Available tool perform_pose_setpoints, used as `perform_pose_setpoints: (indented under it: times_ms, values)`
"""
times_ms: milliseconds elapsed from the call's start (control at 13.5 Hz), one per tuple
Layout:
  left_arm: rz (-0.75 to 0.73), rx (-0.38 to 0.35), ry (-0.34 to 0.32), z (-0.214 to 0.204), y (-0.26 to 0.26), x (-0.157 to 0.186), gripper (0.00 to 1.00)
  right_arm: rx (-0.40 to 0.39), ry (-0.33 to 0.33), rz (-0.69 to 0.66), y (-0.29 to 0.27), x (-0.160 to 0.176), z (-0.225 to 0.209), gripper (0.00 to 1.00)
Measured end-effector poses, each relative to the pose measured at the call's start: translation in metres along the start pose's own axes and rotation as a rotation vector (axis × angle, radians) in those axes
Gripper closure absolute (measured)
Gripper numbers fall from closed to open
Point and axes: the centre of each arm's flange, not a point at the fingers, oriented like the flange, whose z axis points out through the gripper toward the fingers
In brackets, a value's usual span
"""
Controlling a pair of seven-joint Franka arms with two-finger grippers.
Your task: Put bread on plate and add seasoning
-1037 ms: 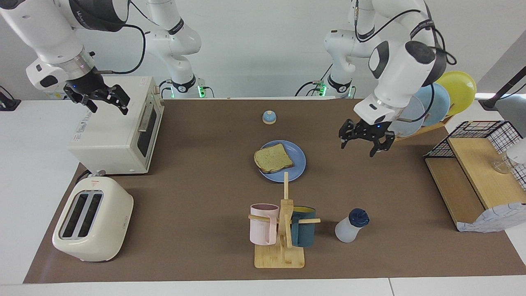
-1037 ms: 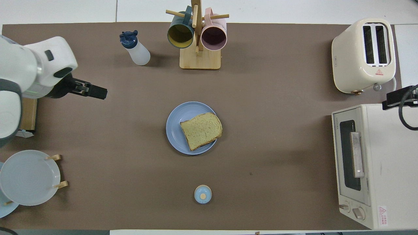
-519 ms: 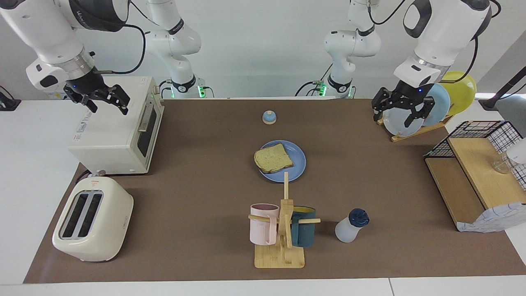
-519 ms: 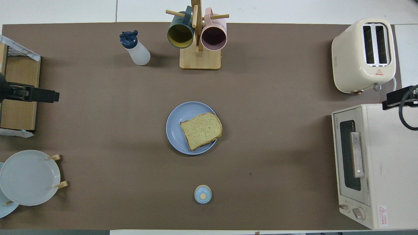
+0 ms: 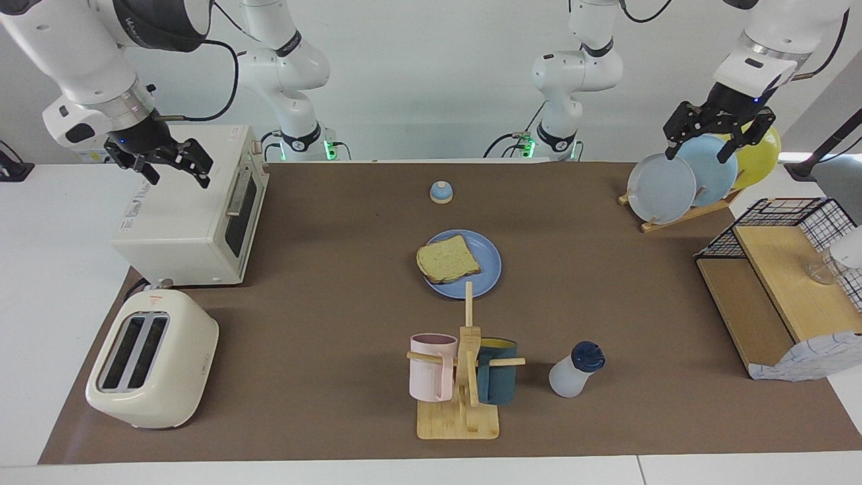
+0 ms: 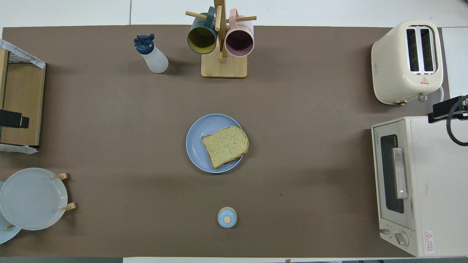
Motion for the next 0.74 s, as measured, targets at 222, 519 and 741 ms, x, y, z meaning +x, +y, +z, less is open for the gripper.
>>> perform_pose_setpoints:
  times_ms: [222,519,741]
  values:
    - [-0.024,-0.004,-0.036,0.035,0.002,0.011,0.0,0.0,0.0,0.0,0.0,0.0,0.0,0.0]
    - [-0.083,-0.007,-0.034,0.036,0.003,0.01,0.0,0.0,0.0,0.0,0.0,0.0,0.0,0.0]
    - [-0.091,0.002,-0.03,0.034,0.0,0.01,0.0,0.0,0.0,0.0,0.0,0.0,0.0,0.0]
